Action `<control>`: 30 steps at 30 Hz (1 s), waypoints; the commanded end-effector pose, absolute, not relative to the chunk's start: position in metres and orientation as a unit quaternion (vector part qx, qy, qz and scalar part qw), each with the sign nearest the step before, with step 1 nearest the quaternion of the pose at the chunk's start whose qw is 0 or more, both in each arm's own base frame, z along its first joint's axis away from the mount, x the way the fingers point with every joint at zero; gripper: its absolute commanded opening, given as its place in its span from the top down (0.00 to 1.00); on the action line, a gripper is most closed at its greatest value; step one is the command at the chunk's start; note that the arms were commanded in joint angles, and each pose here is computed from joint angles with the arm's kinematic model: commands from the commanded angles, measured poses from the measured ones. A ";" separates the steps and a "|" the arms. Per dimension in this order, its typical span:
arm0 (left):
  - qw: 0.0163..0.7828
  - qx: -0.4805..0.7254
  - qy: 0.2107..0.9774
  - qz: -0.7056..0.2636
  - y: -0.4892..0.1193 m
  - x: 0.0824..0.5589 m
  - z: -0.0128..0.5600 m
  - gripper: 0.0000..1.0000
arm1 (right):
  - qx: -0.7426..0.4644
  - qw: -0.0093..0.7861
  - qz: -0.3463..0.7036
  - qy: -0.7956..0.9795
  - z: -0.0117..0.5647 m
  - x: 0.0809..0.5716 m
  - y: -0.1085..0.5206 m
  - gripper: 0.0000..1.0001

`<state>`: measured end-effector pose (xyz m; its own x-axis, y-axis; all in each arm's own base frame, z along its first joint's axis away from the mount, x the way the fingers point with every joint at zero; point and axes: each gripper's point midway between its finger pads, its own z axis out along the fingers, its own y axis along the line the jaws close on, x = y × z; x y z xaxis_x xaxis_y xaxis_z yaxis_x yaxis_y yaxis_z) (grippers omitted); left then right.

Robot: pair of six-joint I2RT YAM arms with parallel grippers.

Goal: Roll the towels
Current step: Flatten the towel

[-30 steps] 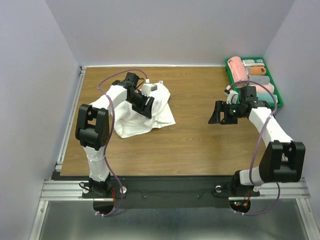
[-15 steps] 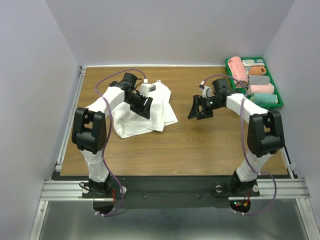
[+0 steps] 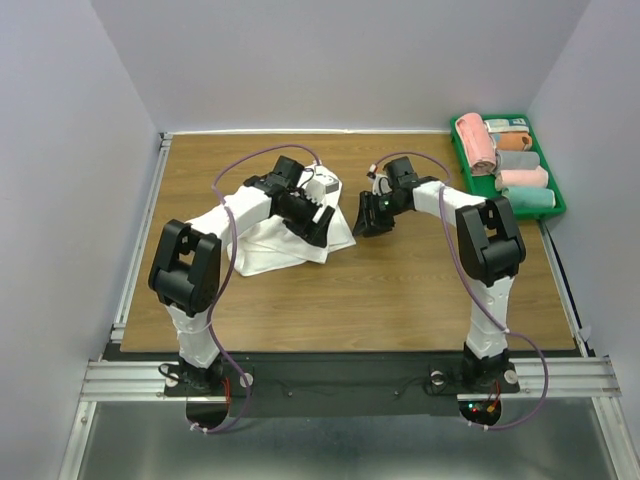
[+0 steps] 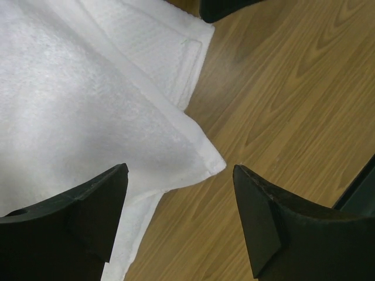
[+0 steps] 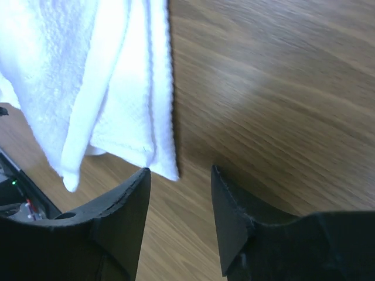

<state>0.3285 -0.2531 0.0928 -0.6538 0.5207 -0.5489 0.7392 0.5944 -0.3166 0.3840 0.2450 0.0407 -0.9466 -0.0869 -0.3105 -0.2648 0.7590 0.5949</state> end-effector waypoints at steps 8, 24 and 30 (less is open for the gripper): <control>0.263 0.329 0.884 -0.203 -0.266 0.357 0.083 0.16 | -0.100 0.120 0.302 0.940 0.006 0.378 0.272 0.63; 0.325 0.306 0.882 -0.147 -0.250 0.383 0.130 1.00 | -0.094 0.140 0.282 0.945 0.021 0.370 0.246 0.99; 0.366 0.256 0.886 -0.126 -0.193 0.397 0.169 1.00 | -0.085 0.159 0.269 0.946 0.034 0.365 0.223 0.99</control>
<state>0.3769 -0.2299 0.1061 -0.6603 0.4378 -0.6103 0.6073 0.7892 -0.0909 0.3644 0.2491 0.0250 -0.9468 -0.0847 -0.3104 -0.2504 0.7999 0.5455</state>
